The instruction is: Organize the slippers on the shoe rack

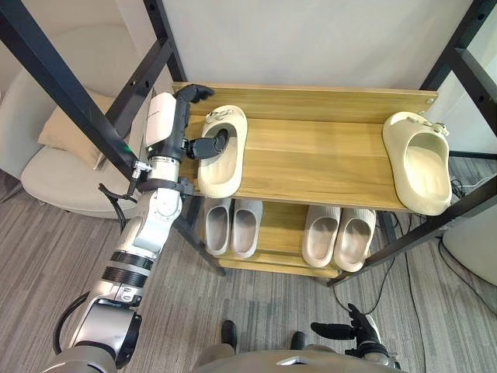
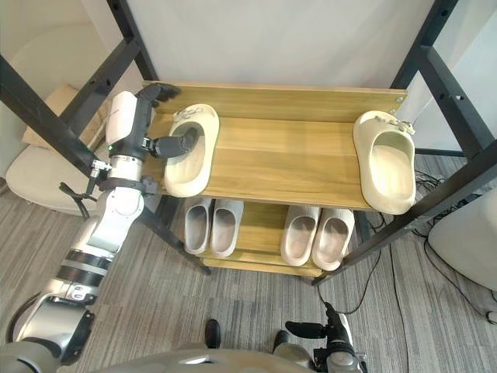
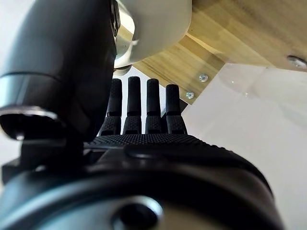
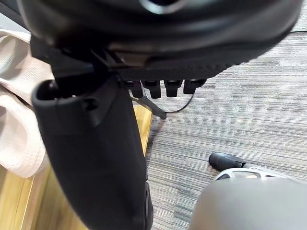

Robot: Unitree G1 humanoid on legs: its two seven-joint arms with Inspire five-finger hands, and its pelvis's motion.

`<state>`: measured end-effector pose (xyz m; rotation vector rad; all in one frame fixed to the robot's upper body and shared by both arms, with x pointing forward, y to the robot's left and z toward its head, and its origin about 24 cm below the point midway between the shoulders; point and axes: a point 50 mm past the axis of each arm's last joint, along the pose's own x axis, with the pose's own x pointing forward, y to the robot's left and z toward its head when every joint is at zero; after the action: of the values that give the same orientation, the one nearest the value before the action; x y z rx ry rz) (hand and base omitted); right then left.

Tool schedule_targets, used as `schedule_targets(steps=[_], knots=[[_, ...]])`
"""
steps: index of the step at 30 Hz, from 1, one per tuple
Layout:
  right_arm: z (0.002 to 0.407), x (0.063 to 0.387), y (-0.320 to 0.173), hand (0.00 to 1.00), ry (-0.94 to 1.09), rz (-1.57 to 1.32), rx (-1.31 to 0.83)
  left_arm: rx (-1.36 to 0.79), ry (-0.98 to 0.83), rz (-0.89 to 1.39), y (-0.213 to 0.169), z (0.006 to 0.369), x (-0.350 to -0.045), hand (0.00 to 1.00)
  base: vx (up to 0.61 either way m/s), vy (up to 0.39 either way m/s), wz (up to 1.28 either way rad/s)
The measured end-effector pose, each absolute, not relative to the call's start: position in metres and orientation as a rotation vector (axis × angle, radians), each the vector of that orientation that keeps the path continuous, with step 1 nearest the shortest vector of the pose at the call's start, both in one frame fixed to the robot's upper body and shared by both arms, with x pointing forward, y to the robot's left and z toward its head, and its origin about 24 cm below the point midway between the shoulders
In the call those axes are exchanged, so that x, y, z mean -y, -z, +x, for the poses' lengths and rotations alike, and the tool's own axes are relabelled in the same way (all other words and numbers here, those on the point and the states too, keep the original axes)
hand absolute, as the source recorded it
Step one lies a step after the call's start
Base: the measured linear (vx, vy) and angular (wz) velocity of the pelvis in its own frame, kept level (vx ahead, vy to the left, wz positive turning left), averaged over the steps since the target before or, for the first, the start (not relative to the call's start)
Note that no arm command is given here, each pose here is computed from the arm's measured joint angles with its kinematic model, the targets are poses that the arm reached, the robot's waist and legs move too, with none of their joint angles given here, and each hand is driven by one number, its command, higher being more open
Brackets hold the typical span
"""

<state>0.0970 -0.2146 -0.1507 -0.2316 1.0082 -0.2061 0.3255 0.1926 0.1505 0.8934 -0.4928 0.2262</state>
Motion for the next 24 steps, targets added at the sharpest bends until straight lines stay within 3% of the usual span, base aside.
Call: schedule_targets(steps=[14, 24], knots=[[0.097, 0.214, 0.150, 1.00, 0.214, -0.229, -1.005, 0.455, -0.215, 0.808, -0.150, 0.330, -0.194, 0.00, -0.01, 0.012, -0.04], [0.100, 0.214, 0.150, 1.00, 0.213, -0.229, -0.998, 0.471, -0.133, 0.676, -0.152, 0.332, -0.170, 0.00, 0.00, 0.000, 0.00]])
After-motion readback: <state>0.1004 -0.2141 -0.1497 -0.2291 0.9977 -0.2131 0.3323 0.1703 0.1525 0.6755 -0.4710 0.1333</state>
